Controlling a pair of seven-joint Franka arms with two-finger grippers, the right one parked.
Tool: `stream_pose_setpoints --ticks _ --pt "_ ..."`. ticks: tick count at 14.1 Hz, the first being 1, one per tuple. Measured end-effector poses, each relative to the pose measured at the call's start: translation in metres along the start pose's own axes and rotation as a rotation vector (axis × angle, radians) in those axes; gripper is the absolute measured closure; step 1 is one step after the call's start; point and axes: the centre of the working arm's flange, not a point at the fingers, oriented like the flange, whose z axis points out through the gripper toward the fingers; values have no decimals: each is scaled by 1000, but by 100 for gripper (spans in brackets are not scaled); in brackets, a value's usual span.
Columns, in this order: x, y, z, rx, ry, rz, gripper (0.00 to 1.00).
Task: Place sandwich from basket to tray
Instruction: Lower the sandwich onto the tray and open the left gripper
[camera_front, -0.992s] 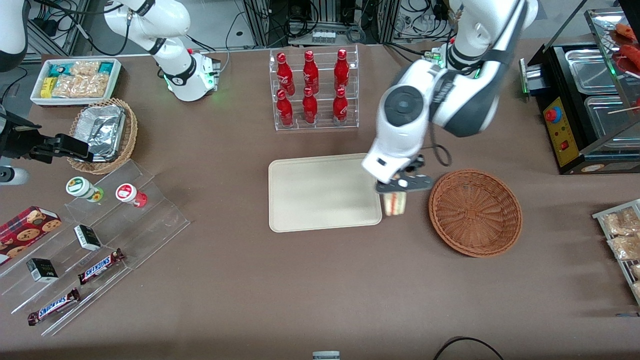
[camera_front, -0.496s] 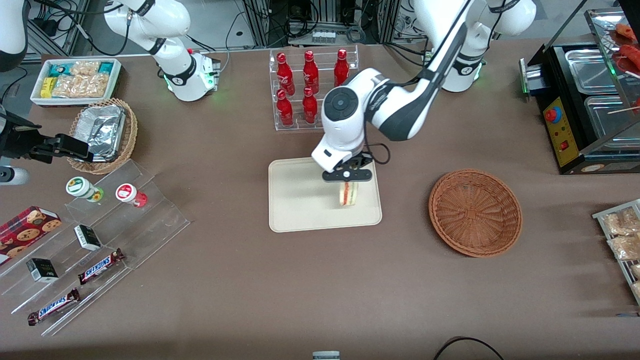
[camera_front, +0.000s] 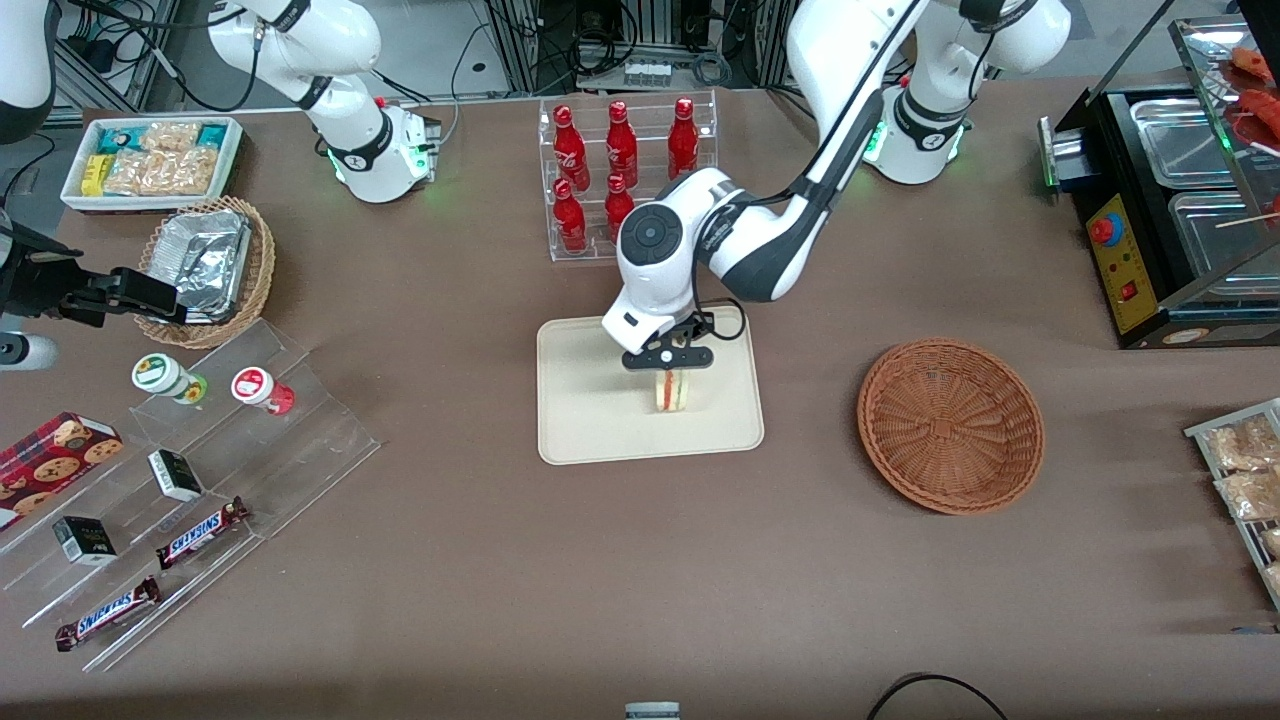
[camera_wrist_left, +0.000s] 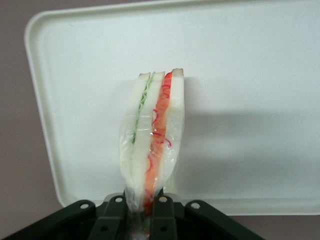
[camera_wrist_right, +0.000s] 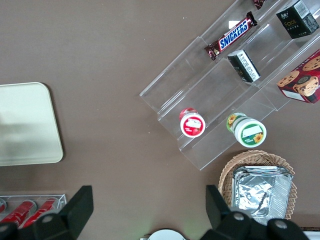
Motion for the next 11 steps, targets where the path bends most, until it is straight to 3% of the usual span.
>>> stream_pose_setpoints --ticks 3,9,11 --pt "-6 12 17 -15 7 -49 85" --pt "-15 20 27 -8 1 -67 85" --pt "-16 20 29 -6 0 -67 70"
